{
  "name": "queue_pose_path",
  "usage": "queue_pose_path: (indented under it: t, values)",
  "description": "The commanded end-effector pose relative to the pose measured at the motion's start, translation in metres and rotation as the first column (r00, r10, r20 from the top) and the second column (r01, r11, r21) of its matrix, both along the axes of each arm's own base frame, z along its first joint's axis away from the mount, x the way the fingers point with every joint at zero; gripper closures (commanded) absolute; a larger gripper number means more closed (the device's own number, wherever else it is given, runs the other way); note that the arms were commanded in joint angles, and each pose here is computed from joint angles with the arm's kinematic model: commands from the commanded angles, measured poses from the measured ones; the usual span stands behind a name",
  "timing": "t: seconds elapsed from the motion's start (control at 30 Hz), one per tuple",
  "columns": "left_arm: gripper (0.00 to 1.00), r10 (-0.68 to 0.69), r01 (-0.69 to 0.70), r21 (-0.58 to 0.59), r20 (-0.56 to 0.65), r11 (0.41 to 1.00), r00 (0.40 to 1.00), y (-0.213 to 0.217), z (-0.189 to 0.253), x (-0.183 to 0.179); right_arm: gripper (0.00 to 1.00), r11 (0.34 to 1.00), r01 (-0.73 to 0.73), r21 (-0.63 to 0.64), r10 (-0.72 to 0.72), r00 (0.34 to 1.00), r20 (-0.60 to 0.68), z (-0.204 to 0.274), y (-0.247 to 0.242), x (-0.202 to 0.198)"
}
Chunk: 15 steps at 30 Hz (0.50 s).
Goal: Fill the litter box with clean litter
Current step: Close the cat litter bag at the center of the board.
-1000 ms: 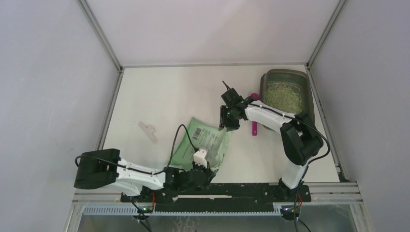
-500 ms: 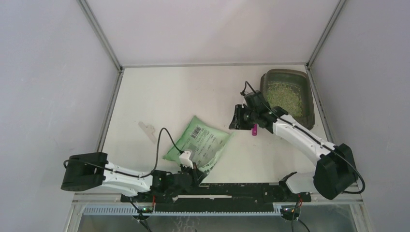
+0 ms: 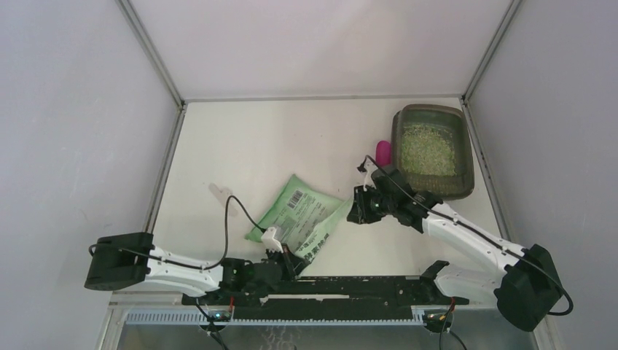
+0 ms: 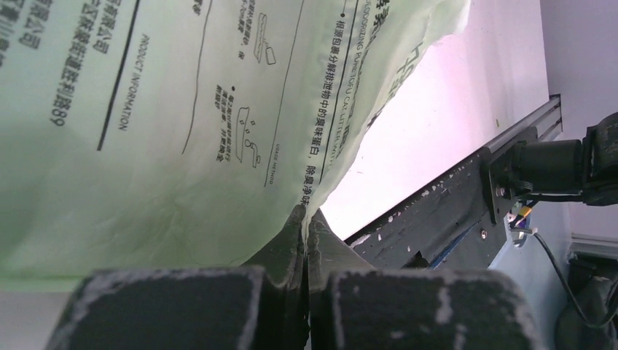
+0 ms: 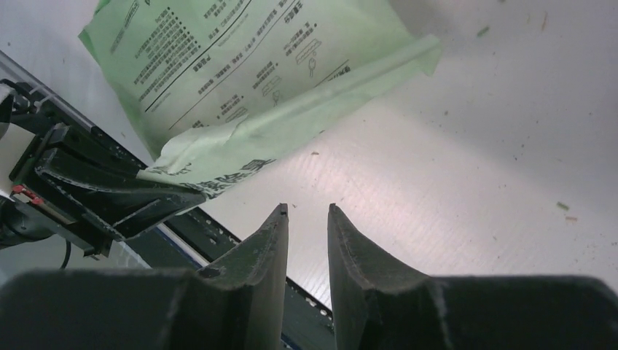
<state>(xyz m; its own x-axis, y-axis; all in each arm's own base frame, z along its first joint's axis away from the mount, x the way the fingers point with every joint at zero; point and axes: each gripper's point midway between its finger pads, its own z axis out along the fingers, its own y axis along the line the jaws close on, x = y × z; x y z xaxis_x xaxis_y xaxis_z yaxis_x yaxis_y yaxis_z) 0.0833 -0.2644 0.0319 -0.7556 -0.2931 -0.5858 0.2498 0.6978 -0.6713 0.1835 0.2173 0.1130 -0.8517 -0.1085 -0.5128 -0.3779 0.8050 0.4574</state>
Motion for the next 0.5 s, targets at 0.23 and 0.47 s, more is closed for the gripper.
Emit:
queue_pose_path:
  t: [0.23, 0.47]
  values:
    - [1.00, 0.110, -0.112, -0.079, -0.036, 0.991, 0.993, 0.011, 0.003, 0.009, 0.76, 1.000, -0.008, -0.010, 0.009, 0.998, 0.067, -0.006, 0.035, 0.057]
    - [1.00, 0.159, -0.162, -0.044, -0.056, 0.986, 0.986, 0.025, -0.005, 0.012, 0.77, 0.998, -0.062, 0.008, 0.062, 0.997, 0.050, -0.009, 0.066, 0.076]
